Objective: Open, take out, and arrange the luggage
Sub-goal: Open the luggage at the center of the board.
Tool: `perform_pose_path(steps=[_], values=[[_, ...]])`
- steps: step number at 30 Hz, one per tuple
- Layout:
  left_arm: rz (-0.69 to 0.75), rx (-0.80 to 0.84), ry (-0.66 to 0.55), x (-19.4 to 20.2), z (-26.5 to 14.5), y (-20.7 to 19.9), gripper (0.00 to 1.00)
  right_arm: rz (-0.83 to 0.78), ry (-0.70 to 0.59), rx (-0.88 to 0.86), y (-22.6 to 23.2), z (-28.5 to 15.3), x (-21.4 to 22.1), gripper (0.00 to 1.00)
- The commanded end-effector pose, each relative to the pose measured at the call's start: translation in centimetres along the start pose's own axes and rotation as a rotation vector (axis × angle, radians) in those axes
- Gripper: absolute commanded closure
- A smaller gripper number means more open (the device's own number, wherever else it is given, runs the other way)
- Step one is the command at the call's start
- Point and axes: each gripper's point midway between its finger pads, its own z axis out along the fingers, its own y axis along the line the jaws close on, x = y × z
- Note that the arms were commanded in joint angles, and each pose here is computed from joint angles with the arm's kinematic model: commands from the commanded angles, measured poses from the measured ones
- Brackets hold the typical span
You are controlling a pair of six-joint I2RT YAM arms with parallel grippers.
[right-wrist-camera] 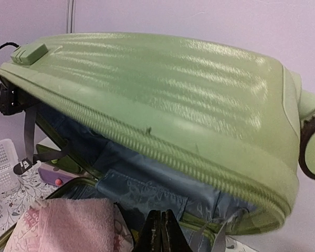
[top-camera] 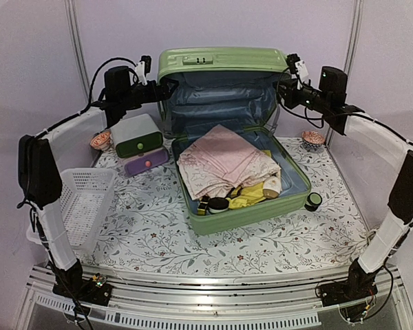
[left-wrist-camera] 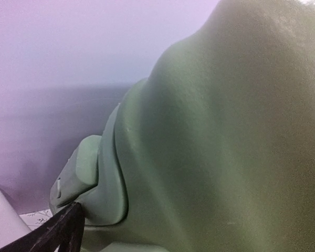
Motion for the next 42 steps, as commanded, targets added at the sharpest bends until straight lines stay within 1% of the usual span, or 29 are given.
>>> perform_pose_path(steps=[1,4,8,9,10,11,14,18,23,27,30,34,35,38,40,42], values=[[-0.038,0.091,0.034,1.1,0.7,-2.1,0.04,-0.004,-0.006,-0.010,0.6,3.2,-1.1,0.97],[-0.041,0.097,0.037,1.2,0.5,-2.2,0.04,0.000,-0.049,0.000,0.1,5.1,-3.2,0.97],[-0.040,0.107,0.037,1.1,0.1,-2.5,0.04,0.049,-0.126,0.049,-2.1,7.5,-7.0,0.97],[-0.039,0.107,0.037,1.1,-0.1,-2.6,0.03,0.050,-0.174,0.058,-2.8,7.5,-9.1,0.98],[-0.040,0.108,0.038,1.1,-0.3,-2.7,0.03,0.056,-0.199,0.057,-3.4,8.2,-9.3,0.98],[-0.042,0.113,0.038,0.9,-0.6,-3.0,0.03,0.098,-0.213,0.055,-4.1,9.1,-8.5,0.98],[-0.043,0.142,0.053,1.2,-1.9,-4.0,0.02,0.172,-0.299,0.086,-6.3,9.9,-8.3,0.98],[-0.036,0.138,0.068,1.3,-5.0,-5.1,0.02,0.198,-0.379,0.116,-7.6,10.7,-7.7,0.98],[-0.008,0.119,0.073,1.5,-9.1,-6.0,0.02,0.232,-0.423,0.131,-8.9,11.0,-7.6,0.98],[0.015,0.107,0.076,1.3,-10.7,-6.4,0.02,0.239,-0.428,0.125,-8.9,10.9,-7.8,0.98],[0.033,0.092,0.081,1.6,-10.3,-5.9,0.02,0.238,-0.423,0.125,-8.8,10.8,-7.9,0.98],[0.055,0.082,0.077,1.5,-8.3,-5.1,0.03,0.235,-0.384,0.141,-8.8,10.6,-7.0,0.97],[0.064,0.077,0.068,1.3,-7.8,-5.0,0.04,0.220,-0.382,0.158,-8.8,9.9,-7.5,0.95],[0.088,0.060,0.025,0.8,-6.1,-4.1,0.04,0.191,-0.350,0.261,-9.9,8.4,-6.6,0.87],[0.123,0.065,-0.031,-0.2,-5.1,-4.2,0.04,0.176,-0.342,0.338,-11.0,6.8,-6.3,0.86],[0.173,0.061,-0.064,-0.3,-3.6,-4.4,0.04,0.159,-0.333,0.372,-11.5,5.5,-6.1,0.86]])
